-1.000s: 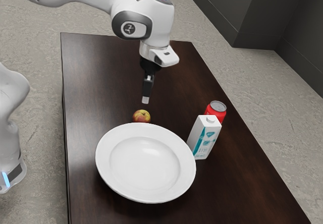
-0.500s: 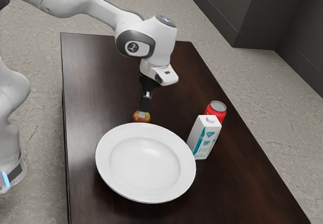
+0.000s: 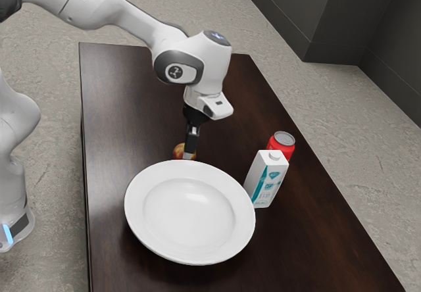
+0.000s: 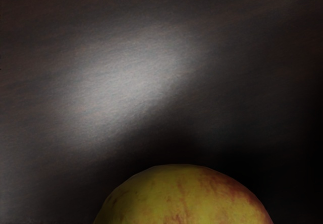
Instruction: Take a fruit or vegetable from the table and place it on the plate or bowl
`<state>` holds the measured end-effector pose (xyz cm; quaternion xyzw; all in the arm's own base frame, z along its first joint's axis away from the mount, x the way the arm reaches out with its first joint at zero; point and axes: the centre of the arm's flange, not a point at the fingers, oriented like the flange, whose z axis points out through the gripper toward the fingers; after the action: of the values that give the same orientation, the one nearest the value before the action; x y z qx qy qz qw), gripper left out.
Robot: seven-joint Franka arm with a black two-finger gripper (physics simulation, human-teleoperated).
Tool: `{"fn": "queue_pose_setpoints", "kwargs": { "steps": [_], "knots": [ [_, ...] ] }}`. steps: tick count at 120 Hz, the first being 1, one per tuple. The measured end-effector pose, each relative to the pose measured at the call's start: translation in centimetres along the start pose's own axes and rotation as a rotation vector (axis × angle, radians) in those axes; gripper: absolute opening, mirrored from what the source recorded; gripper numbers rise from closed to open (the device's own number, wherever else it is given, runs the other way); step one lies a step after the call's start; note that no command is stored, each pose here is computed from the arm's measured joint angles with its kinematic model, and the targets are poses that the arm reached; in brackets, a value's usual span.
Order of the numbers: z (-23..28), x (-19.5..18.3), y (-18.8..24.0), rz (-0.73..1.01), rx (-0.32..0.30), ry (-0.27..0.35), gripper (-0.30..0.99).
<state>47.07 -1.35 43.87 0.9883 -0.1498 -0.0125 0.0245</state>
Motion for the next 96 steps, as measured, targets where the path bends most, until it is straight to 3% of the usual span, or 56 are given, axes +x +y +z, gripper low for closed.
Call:
{"fn": "queue_pose_setpoints", "kwargs": {
  "steps": [38,75,96],
  "knots": [
    [0.8,0.3,-0.1,-0.007,0.004,-0.002,0.66],
    [0.6,0.4,-1.3,-0.035,0.037,0.001,0.19],
    [-2.5,0.8,-3.6,-0.060,0.105,0.023,0.11]
  ]
}}
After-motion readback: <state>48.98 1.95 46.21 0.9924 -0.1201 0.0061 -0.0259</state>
